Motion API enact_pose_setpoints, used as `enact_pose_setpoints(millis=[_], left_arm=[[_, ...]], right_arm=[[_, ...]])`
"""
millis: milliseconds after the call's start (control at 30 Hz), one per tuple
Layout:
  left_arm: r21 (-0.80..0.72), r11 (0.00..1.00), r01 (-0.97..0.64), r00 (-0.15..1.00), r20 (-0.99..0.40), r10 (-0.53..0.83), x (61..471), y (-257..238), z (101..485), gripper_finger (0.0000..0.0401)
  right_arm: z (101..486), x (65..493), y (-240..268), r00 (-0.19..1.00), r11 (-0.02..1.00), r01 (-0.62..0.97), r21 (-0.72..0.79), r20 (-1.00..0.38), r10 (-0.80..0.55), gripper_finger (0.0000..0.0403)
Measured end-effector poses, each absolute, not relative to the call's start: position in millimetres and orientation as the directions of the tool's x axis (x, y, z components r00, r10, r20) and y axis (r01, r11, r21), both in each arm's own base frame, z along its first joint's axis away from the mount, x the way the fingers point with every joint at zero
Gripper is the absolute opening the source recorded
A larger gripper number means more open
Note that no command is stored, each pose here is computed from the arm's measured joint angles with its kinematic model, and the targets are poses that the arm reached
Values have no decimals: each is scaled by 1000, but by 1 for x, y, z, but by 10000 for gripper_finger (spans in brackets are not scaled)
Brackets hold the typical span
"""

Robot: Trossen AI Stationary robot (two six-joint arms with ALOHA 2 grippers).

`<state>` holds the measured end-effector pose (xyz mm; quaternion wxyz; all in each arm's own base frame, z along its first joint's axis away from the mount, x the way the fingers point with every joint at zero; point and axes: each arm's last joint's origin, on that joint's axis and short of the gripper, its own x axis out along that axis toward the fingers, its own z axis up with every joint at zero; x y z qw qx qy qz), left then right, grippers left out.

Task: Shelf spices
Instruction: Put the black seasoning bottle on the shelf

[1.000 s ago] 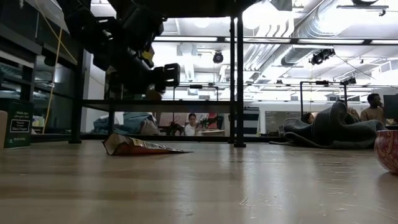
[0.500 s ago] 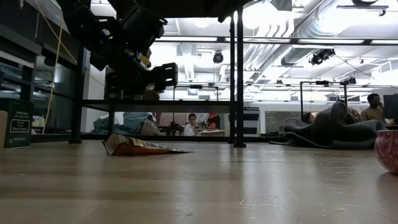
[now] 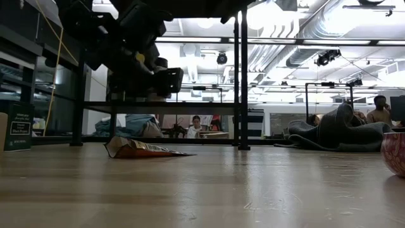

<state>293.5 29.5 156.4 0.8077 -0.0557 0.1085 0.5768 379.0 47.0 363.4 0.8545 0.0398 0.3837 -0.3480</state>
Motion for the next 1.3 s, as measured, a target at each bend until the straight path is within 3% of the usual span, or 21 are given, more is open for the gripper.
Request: enact_pose_setpoints(millis=[300,467,967,1300], left_arm=[[126,375,-918,339,-239,910,295,22,157,225],[162,353,-921,315,-221,923,294,22,157,225],[1,241,-970,237,-173,956,286,53,186,225],[-7,508,-861,484,-319,815,290,68,184,225]], right_arm=[[364,379,46,463,761,612,-216,-683,-565,250],[364,379,46,462,760,612,-220,-680,-569,250],[364,379,46,462,759,613,-221,-679,-570,250],[364,379,46,462,759,613,-220,-680,-569,250]])
